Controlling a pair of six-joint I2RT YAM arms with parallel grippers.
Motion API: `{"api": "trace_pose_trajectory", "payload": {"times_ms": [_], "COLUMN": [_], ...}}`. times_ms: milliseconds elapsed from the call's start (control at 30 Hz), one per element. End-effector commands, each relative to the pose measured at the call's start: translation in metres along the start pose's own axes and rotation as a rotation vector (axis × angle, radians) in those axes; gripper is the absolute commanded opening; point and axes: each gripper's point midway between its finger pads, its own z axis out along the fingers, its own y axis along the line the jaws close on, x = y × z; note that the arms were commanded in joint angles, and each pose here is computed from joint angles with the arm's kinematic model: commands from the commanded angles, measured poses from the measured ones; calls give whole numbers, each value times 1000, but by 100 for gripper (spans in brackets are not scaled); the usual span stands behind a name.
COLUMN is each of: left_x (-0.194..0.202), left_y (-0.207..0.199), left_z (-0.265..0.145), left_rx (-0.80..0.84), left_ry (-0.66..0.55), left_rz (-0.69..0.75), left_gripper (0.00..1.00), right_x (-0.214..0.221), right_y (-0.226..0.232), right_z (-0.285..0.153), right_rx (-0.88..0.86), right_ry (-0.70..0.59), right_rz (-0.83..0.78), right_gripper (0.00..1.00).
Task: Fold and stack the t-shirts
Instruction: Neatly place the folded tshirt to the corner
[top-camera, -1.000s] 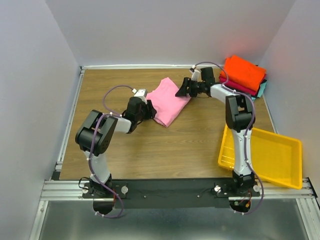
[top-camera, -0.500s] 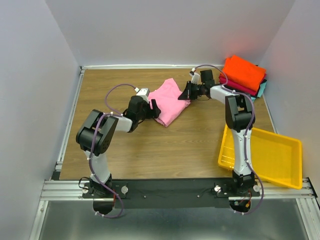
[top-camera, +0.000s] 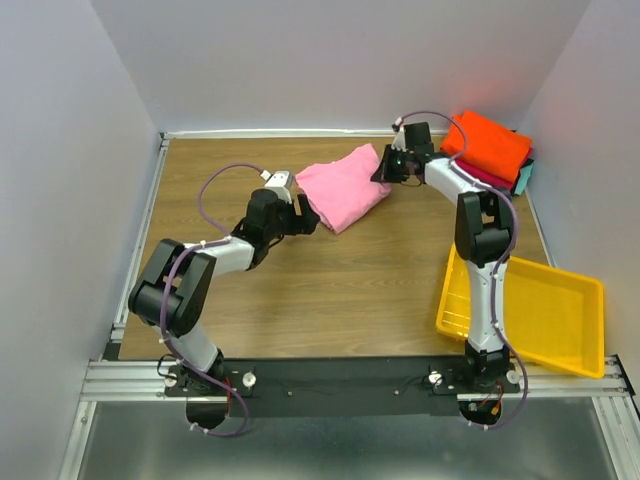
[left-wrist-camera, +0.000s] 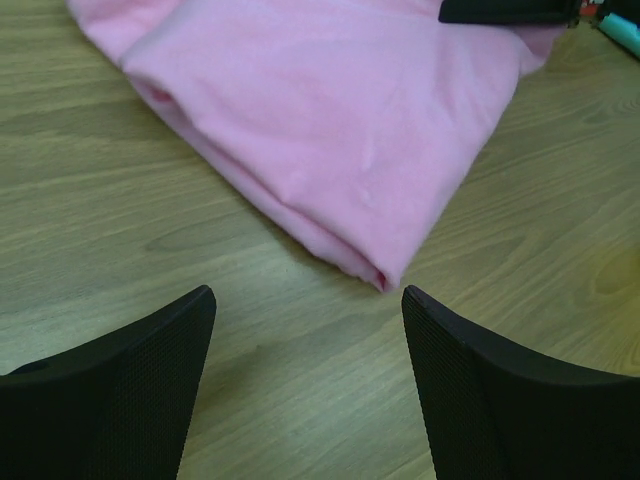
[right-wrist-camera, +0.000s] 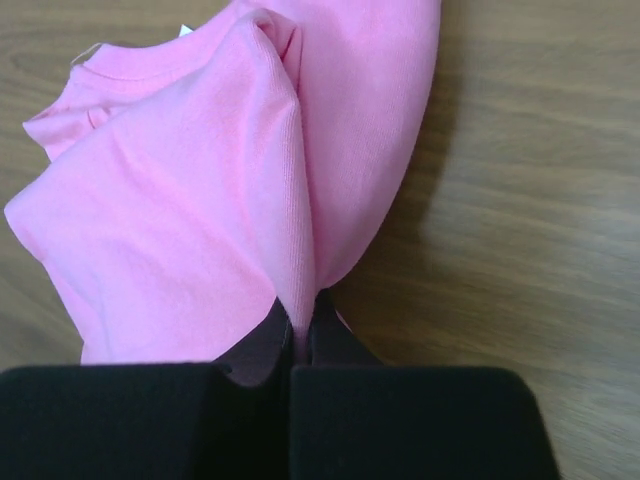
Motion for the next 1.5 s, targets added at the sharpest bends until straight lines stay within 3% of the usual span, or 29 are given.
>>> {"api": "trace_pose_trajectory", "payload": {"times_ms": [0,867,1467], "left_x": [5,49,70], "left_y": [-6,13,23], "left_z": [-10,1,3], "left_rx": [21,-8,-36], "left_ry": [10,109,154], "left_rz": [3,-25,-55], "left_gripper": [83,83,84], "right_x": [-55,-200,-283], "right_y": [-14,-84,-105], "right_z": [-26,-76,-168], "right_rx": [127,282,289], "right_ry": [-121,-446,-728], "right_rz": [-1,-10,-42], "right_gripper": [1,1,1]}}
